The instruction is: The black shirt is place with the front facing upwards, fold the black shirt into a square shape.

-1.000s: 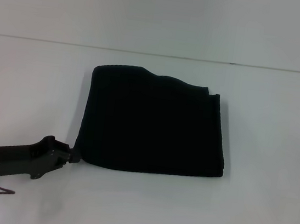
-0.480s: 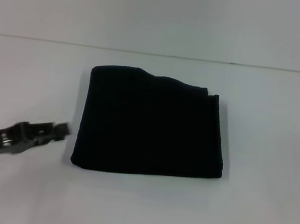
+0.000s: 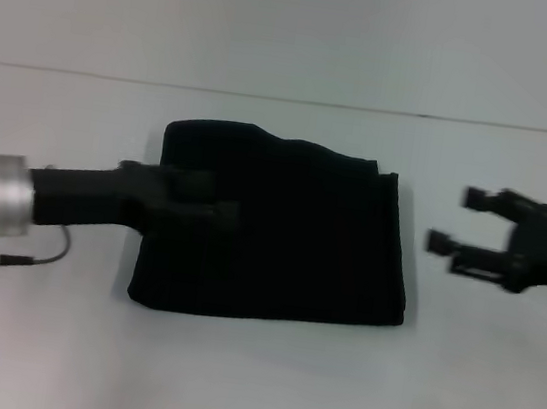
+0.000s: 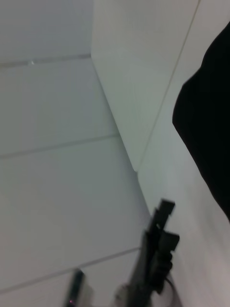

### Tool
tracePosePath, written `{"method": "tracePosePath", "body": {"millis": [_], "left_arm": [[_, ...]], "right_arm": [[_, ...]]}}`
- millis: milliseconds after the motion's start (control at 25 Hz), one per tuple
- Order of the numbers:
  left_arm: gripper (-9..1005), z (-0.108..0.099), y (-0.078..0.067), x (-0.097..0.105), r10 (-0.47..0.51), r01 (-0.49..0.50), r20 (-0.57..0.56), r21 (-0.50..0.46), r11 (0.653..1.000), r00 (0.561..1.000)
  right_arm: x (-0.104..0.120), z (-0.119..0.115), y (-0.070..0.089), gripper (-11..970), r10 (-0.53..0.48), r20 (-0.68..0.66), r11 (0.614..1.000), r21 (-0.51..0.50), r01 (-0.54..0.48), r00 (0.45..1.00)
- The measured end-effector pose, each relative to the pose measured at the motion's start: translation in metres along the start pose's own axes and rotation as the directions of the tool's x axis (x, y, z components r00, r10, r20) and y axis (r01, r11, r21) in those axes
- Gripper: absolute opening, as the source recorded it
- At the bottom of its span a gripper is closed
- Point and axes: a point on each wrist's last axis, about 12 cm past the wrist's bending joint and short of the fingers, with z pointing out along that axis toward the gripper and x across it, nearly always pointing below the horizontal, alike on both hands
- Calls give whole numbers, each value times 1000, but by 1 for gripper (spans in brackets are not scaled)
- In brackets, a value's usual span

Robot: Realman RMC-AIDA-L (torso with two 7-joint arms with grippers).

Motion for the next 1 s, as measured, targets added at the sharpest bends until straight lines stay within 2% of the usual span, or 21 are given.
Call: {"method": "tracePosePath", "body": {"millis": [120, 320, 720, 1000], "left_arm": [[727, 15, -1, -6, 68, -68, -52, 8, 998, 996], [851, 27, 0, -4, 77, -79, -68, -27, 996, 995], [851, 29, 3, -3, 86, -91, -88, -54, 994, 992], [852, 29, 5, -3, 76, -85, -126, -65, 994, 989]], "right_arm": [[0, 20, 5, 915, -44, -23, 998, -50, 43, 999], [-3, 38, 6, 914, -53, -37, 996, -76, 50, 998], [-10, 52, 7, 915, -61, -67, 994, -99, 55, 996], [-12, 58, 2, 914, -14, -128, 997, -75, 4, 992]]}}
